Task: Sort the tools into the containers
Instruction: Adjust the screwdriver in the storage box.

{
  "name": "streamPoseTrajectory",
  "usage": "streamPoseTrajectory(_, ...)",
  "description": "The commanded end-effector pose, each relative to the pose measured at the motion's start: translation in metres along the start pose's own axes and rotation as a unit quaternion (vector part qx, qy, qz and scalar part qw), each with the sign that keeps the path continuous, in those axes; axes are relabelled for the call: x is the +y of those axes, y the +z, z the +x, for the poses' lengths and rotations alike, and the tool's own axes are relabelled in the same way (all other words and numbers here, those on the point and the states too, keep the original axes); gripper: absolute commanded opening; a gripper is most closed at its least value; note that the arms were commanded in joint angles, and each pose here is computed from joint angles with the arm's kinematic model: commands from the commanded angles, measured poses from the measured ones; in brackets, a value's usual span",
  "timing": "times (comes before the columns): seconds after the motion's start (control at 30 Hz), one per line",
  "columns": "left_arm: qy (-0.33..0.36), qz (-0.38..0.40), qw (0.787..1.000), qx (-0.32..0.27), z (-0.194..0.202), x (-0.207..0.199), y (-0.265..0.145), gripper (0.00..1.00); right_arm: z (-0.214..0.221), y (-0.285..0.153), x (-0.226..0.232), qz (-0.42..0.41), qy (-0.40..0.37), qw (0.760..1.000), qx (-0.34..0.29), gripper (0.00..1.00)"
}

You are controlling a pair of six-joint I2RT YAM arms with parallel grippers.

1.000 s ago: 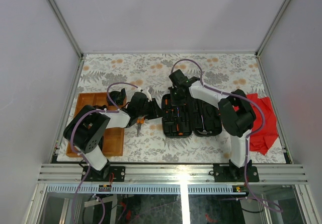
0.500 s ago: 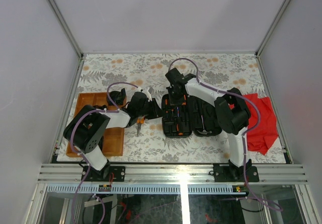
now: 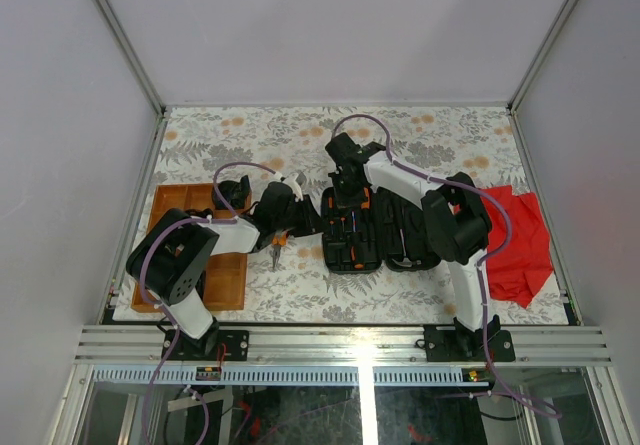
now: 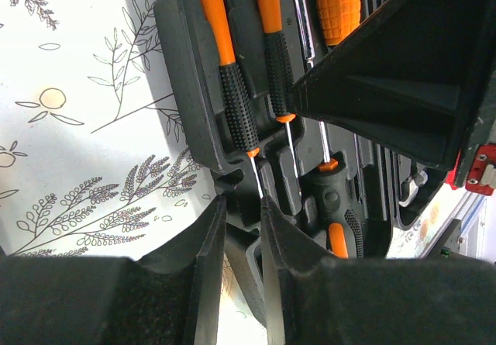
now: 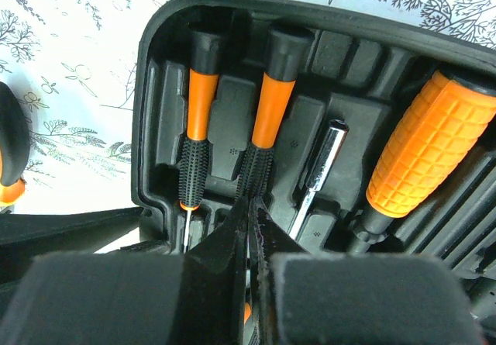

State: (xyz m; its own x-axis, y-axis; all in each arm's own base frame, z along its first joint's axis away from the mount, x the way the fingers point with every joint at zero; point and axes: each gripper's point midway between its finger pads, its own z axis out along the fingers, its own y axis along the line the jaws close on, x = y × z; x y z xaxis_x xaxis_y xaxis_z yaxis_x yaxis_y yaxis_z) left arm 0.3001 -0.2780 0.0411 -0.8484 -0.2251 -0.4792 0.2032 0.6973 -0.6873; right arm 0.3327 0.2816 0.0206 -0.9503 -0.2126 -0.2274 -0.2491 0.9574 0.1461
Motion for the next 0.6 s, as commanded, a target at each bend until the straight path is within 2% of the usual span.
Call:
streamPoseTrajectory(0.0,0.033,0.024,0.999,-0.004,-0.003,-0.018,0.009,0.08,0.078,0.089,-0.051,0.098,-0.032,0.987,0.124,0.00)
streamPoseTrajectory(0.37,0.040,0.021,0.999,0.001,0.001,-0.020,0.013,0.05,0.106,0.106,-0.062,0.113,-0.035,0.979,0.164,0.00)
streamPoseTrajectory(0.57,0.042,0.019,0.999,0.002,0.002,-0.021,0.014,0.04,0.138,0.119,-0.067,0.123,-0.036,0.973,0.191,0.00)
